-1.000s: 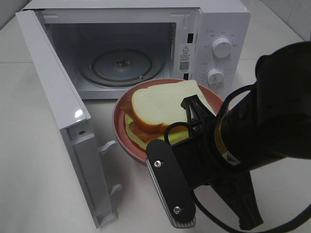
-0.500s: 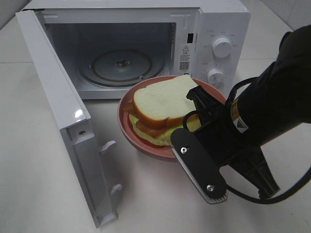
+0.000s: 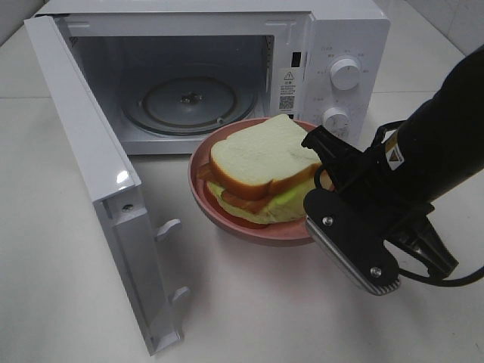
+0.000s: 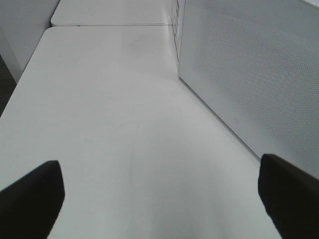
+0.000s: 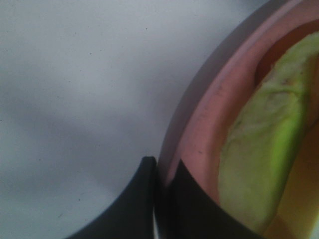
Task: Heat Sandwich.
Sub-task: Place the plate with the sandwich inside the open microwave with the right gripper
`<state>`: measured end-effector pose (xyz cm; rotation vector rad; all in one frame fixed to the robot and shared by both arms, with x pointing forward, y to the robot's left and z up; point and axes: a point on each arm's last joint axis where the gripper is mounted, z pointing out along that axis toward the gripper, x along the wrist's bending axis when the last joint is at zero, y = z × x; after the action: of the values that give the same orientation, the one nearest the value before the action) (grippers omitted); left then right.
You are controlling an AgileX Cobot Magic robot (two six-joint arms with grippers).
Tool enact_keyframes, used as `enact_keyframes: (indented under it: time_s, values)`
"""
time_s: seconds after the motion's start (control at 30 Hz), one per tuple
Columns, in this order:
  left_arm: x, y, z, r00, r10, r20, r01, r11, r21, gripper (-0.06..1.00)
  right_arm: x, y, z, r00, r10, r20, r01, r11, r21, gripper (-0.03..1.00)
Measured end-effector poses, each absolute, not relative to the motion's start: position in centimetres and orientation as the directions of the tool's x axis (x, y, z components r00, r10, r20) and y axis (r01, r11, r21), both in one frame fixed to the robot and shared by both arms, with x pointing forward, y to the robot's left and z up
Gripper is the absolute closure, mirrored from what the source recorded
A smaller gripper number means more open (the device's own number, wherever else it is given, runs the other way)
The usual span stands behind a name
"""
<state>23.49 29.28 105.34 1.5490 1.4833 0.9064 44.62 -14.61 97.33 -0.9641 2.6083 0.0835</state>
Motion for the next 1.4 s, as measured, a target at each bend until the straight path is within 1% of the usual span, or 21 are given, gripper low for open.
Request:
enact_keyframes:
  time_s: [0.4, 0.7, 1.4]
  values:
    - [23.5, 29.3, 105.3, 0.060, 0.998, -0.026, 0.432, -0.002, 0.902, -0.05, 44.7, -14.6, 97.4, -0.693, -0.628, -0.356, -0.651, 0.756, -0.066, 0.92]
    - [23.5, 29.3, 105.3, 0.060, 0.998, -0.026, 0.432, -0.002, 0.902, -0.05, 44.6, -13.1, 98.1, -0.663, -0.634, -0.397, -0.674, 0.737, -0.052, 0.92]
    - [23.5, 29.3, 105.3, 0.060, 0.998, -0.026, 0.432, -0.002, 0.902, -0.05, 49.5, -9.0, 97.1, -0.667, -0.640, -0.382, -0.675, 0.736, -0.052, 0.92]
